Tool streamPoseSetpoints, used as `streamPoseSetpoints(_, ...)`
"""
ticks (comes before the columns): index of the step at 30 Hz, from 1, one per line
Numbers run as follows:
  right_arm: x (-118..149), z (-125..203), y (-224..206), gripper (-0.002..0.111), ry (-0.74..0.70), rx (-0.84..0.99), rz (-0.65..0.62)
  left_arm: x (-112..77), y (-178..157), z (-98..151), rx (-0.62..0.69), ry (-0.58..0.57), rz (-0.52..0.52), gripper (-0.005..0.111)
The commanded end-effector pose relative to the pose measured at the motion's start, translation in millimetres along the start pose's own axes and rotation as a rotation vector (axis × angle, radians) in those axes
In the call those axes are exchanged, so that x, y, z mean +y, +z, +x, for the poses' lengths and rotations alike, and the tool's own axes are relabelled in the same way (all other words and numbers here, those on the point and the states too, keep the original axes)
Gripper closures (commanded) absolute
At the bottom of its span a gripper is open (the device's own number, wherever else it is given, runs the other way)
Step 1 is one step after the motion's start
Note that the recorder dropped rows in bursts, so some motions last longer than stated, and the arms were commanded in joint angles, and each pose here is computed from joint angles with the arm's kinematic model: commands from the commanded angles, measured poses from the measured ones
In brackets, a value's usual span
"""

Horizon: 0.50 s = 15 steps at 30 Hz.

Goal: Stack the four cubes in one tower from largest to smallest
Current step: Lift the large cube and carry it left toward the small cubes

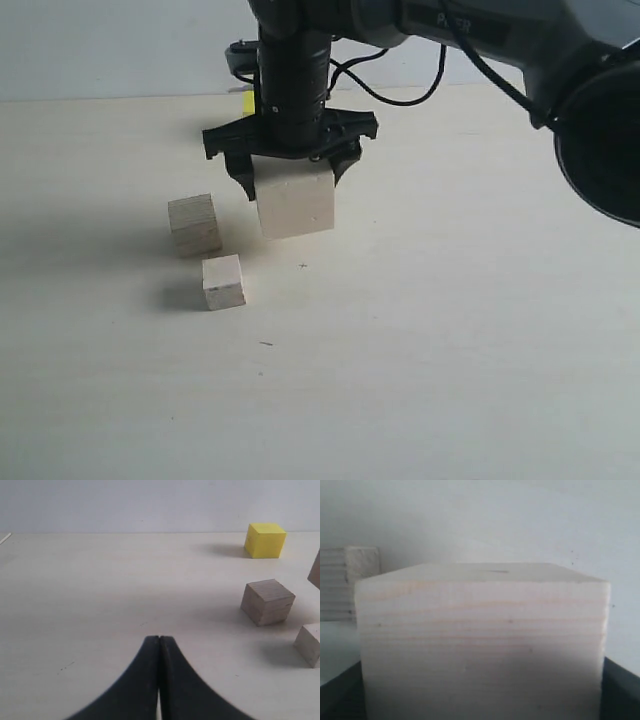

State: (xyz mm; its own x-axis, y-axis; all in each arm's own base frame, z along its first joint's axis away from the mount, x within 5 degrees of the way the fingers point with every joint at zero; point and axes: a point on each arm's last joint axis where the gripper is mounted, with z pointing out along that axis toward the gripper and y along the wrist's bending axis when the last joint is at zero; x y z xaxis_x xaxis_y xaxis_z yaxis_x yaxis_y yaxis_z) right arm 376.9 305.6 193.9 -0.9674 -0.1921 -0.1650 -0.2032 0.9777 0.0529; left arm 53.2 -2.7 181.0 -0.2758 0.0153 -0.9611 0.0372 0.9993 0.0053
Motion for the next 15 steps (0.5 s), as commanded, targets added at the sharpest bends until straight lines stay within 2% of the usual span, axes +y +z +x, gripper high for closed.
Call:
streamPoseSetpoints(1, -11, 19, -16, 0.108, 0.026, 0.028, 0.015, -0.2, 0, 0, -0.014, -0.002, 0.004, 0.107)
streamPoseSetpoints(4, -19, 36, -38, 0.108, 0.060, -0.035, -0.035, -0.2, 0, 0, -0.014, -0.002, 0.004, 0.107)
streamPoseSetpoints(8, -22, 59, -29, 0.108, 0.102, -0.045, -0.149, -0.2, 0, 0, -0.014, -0.002, 0.004, 0.107)
streamPoseSetpoints(15, -21, 56, -27, 0.108, 0.089, -0.089, -0.163, -0.2, 0, 0, -0.014, -0.002, 0.004, 0.107)
